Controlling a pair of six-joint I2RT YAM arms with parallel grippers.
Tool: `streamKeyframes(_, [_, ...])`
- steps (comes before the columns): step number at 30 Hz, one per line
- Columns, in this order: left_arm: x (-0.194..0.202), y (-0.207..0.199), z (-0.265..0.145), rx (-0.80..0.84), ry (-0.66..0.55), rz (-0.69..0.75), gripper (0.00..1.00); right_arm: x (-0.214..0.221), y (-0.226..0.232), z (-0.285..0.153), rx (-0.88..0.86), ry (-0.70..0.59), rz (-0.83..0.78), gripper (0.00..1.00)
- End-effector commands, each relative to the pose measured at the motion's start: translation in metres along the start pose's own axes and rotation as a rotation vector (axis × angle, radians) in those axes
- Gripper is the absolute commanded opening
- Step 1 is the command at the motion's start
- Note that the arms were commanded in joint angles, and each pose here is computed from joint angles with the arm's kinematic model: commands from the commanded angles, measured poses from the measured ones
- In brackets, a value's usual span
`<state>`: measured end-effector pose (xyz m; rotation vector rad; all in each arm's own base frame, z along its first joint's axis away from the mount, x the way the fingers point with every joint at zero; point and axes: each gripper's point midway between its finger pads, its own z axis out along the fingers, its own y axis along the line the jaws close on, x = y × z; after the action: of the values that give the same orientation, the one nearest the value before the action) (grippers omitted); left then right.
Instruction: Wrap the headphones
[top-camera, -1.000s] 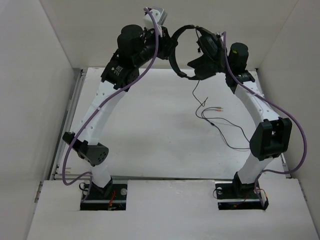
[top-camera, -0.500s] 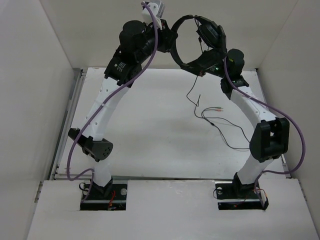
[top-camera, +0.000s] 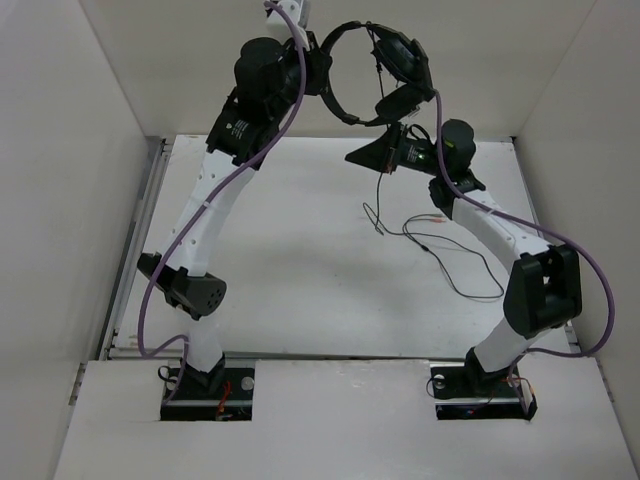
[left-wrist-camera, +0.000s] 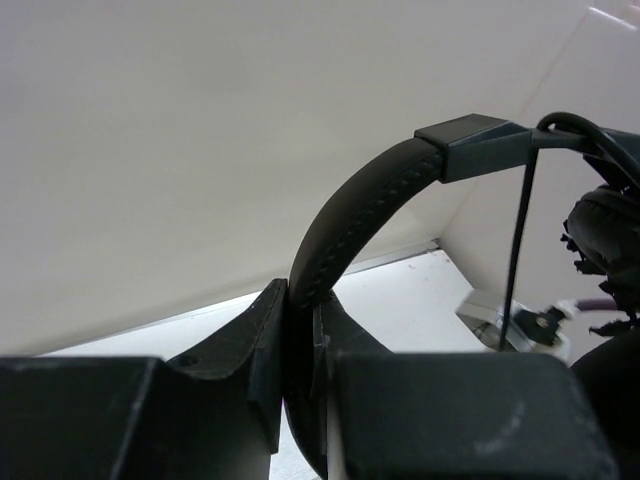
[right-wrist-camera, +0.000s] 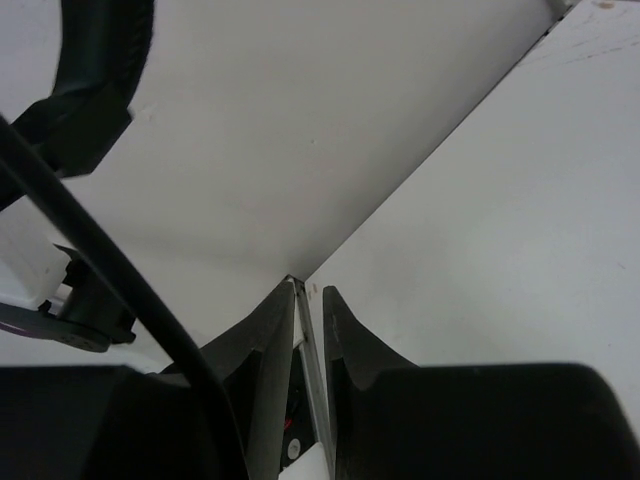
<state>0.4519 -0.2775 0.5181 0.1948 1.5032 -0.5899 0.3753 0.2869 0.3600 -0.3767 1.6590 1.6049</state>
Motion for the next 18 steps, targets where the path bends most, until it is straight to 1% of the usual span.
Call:
streamKeyframes(1, [-0.100,0.012,-0.024,-0.070,-0.311,-0.063,0.00,0.008,0.018,0.000,-0.043,0.010,-0.004,0.30])
streamKeyframes(5, [-0.103,0.022,-0.023,-0.110,-0.327,-0.064,0.00,0.013,0.022,0.004,-0.054,0.022,0.004,0.32])
streamKeyframes(7, [-0.105,0.026,-0.023,-0.124,-0.337,-0.061,0.00,0.017,0.024,0.006,-0.059,0.030,0.007,0.35])
streamKeyframes(11, [-0.110,0.030,-0.024,-0.136,-0.349,-0.060,0.00,0.031,0.023,0.010,-0.061,0.056,0.027,0.46])
streamKeyframes(14, [-0.113,0.033,-0.026,-0.140,-0.357,-0.060,0.00,0.037,0.024,0.014,-0.067,0.072,0.029,0.51])
streamKeyframes(18, [-0.116,0.040,-0.027,-0.153,-0.363,-0.060,0.00,0.040,0.024,0.017,-0.076,0.085,0.029,0.51])
